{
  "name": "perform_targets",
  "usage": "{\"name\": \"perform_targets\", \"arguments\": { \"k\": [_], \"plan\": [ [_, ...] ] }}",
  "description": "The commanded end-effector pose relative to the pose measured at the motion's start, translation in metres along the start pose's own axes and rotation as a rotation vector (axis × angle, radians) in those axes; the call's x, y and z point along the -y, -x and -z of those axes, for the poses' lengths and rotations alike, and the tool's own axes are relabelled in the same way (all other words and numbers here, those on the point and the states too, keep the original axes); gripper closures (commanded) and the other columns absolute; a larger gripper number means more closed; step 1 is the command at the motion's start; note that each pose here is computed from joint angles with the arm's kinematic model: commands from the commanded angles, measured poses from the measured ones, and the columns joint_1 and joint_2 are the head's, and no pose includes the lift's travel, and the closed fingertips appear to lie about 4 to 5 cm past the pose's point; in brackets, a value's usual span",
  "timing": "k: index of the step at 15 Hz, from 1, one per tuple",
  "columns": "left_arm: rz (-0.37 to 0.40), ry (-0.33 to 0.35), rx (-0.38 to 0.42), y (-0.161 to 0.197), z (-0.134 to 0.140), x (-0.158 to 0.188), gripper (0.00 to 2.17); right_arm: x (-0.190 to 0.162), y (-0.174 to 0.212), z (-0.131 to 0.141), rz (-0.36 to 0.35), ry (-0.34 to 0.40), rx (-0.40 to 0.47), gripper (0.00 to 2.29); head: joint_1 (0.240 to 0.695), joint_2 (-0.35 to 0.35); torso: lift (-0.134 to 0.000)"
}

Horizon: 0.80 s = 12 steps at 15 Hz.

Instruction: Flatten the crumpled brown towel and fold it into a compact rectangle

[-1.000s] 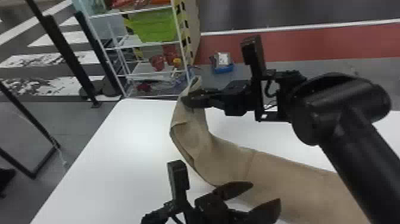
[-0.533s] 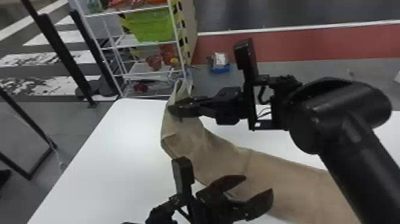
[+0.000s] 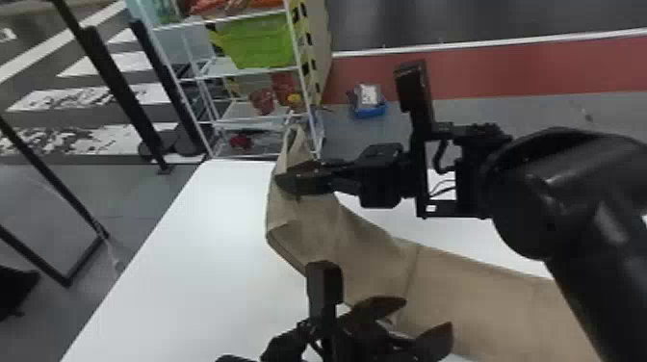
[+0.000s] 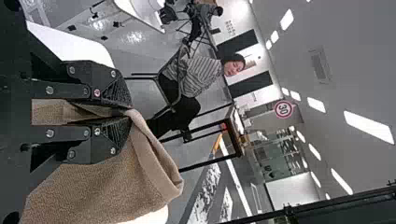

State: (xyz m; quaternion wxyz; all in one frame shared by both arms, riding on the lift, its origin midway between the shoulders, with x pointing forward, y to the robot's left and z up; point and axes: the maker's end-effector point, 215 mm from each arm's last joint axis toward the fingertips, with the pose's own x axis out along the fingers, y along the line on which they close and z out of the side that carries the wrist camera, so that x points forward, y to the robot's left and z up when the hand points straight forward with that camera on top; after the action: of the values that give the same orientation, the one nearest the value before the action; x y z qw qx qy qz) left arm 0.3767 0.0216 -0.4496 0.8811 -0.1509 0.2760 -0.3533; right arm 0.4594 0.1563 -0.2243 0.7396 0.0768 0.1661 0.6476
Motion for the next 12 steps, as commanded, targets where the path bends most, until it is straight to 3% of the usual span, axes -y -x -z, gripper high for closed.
{"name": "perform_targets", "arguments": {
  "k": [1, 6, 12],
  "plan": [
    [-0.035, -0.016, -0.001, 0.001, -0.001, -0.009, 0.09, -0.012, 0.002, -0.004, -0.020, -0.010, 0.011, 0.98, 0.695, 0.236, -0.124],
    [-0.100, -0.048, 0.010, 0.007, -0.009, -0.027, 0.09, -0.036, 0.013, -0.015, -0.070, -0.048, 0.038, 0.98, 0.695, 0.257, -0.124],
    [-0.125, -0.036, 0.013, 0.017, -0.008, -0.042, 0.09, -0.034, 0.041, -0.028, -0.062, -0.080, 0.111, 0.98, 0.695, 0.263, -0.124]
  ]
}}
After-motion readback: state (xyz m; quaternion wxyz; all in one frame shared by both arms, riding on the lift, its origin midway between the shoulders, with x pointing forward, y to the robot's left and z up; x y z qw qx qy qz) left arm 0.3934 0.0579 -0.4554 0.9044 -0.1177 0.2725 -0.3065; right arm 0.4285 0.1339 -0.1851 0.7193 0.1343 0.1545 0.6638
